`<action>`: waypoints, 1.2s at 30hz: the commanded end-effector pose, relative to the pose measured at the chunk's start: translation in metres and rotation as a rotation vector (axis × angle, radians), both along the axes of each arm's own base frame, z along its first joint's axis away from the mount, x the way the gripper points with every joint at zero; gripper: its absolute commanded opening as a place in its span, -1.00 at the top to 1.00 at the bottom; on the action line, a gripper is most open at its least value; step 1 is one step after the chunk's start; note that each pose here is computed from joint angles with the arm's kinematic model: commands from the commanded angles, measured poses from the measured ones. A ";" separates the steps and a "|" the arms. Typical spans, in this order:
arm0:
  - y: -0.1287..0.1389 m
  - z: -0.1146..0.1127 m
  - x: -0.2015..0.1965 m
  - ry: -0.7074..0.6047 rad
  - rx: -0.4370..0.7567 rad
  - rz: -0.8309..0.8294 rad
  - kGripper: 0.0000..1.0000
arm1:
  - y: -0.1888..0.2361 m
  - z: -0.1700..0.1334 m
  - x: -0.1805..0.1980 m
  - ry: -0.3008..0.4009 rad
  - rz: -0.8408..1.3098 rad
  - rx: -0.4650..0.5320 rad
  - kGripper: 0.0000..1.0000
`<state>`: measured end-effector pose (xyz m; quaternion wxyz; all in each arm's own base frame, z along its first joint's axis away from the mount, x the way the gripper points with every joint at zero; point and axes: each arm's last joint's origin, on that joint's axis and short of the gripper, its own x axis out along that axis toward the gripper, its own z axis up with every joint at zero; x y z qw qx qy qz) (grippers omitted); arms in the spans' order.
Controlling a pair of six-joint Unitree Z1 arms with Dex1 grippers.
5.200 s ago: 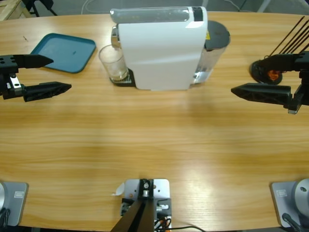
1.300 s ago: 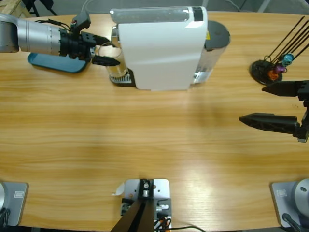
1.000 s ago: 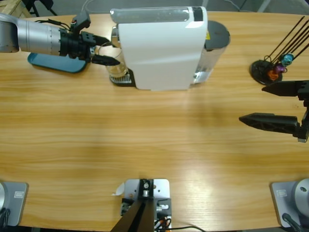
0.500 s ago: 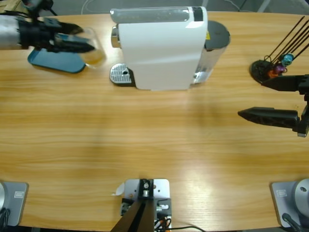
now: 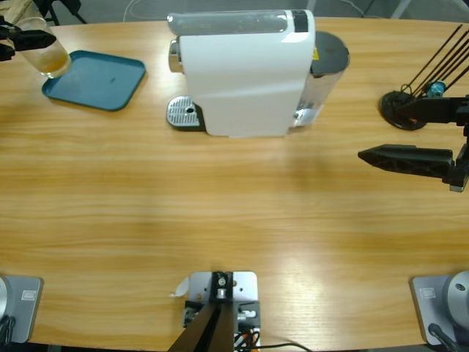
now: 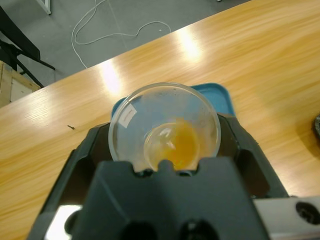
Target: Pour coffee
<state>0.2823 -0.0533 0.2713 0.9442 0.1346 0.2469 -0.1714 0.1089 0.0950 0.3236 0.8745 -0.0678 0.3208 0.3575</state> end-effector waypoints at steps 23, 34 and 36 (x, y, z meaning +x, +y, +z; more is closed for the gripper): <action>-0.021 -0.105 0.057 0.124 -0.039 -0.012 1.00 | -0.018 -0.009 -0.020 0.063 -0.029 -0.051 -1.00; -0.021 -0.104 0.054 0.130 -0.068 -0.052 -0.85 | -0.017 -0.002 -0.019 0.049 -0.029 -0.039 -1.00; -0.021 -0.097 0.045 0.116 -0.062 -0.052 -0.91 | -0.019 -0.002 -0.021 0.053 -0.026 -0.039 -1.00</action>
